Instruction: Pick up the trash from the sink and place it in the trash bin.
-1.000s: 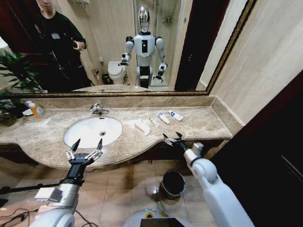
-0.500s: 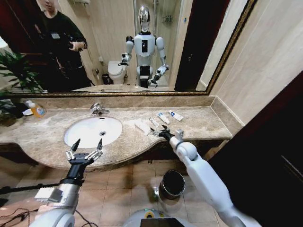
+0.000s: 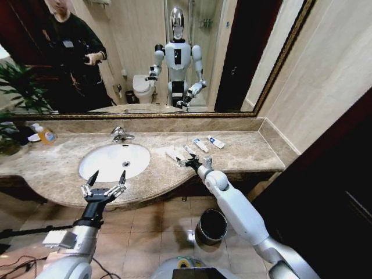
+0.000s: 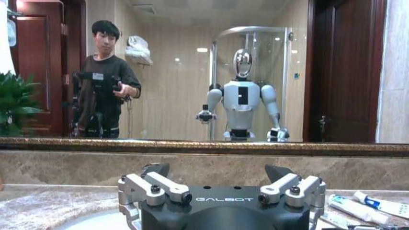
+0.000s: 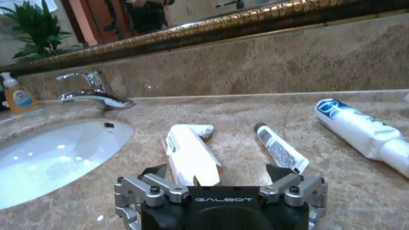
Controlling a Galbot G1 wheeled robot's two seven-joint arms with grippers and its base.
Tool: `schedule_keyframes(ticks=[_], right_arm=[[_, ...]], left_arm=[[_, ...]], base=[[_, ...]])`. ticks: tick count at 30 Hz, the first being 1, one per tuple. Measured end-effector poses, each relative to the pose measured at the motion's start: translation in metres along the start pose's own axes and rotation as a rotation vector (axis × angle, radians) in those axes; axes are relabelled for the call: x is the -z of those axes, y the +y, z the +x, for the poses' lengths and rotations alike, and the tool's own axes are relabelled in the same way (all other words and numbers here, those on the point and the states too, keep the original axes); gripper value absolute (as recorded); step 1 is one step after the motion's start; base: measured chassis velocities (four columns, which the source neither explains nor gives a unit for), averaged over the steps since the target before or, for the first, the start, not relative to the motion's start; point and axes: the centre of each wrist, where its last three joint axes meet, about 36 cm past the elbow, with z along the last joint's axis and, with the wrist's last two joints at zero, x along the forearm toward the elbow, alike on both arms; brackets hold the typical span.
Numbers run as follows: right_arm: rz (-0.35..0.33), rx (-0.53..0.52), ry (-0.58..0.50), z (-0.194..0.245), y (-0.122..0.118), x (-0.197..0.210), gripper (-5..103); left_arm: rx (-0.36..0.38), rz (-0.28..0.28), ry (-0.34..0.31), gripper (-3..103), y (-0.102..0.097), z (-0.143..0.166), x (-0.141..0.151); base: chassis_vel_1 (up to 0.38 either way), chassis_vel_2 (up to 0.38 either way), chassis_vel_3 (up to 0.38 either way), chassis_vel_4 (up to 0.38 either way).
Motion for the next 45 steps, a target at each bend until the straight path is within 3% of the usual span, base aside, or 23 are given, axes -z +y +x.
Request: schedule_keyframes(ticks=[1, 3, 5, 11, 14, 19, 26, 29, 38, 45], right_arm=[[-0.001, 0.0, 0.002, 0.0, 0.0, -0.001, 103], [-0.003, 0.002, 0.0, 0.001, 0.0, -0.003, 94], [-0.003, 0.003, -0.004, 0.0, 0.001, -0.004, 94], [-0.002, 0.017, -0.003, 0.001, 0.004, -0.009, 66], [0.0, 0.026, -0.008, 0.001, 0.005, -0.011, 61], [0.012, 0.033, -0.029, 0.001, 0.01, -0.013, 39], [0.024, 0.033, -0.047, 0.004, 0.014, -0.015, 18], [0.024, 0.028, -0.055, 0.007, 0.012, -0.015, 3], [0.036, -0.002, -0.099, 0.022, 0.009, -0.006, 0], [0.025, -0.049, -0.177, 0.069, 0.002, 0.014, 0]], left_arm=[[0.0, 0.0, 0.0, 100, 0.0, 0.0, 0.0], [0.0, 0.0, 0.0, 100, 0.0, 0.0, 0.0], [0.0, 0.0, 0.0, 100, 0.0, 0.0, 0.0], [0.0, 0.0, 0.0, 100, 0.0, 0.0, 0.0], [0.0, 0.0, 0.0, 100, 0.0, 0.0, 0.0], [0.0, 0.0, 0.0, 100, 0.0, 0.0, 0.0], [0.0, 0.0, 0.0, 100, 0.0, 0.0, 0.0], [0.0, 0.0, 0.0, 100, 0.0, 0.0, 0.0], [0.0, 0.0, 0.0, 100, 0.0, 0.0, 0.0], [0.0, 0.0, 0.0, 100, 0.0, 0.0, 0.0]], base=[[0.0, 0.0, 0.0, 0.0], [0.0, 0.0, 0.0, 0.0], [0.0, 0.0, 0.0, 0.0], [0.0, 0.0, 0.0, 0.0], [0.0, 0.0, 0.0, 0.0], [0.0, 0.0, 0.0, 0.0], [0.0, 0.0, 0.0, 0.0], [0.0, 0.0, 0.0, 0.0], [0.0, 0.0, 0.0, 0.0], [0.0, 0.0, 0.0, 0.0]])
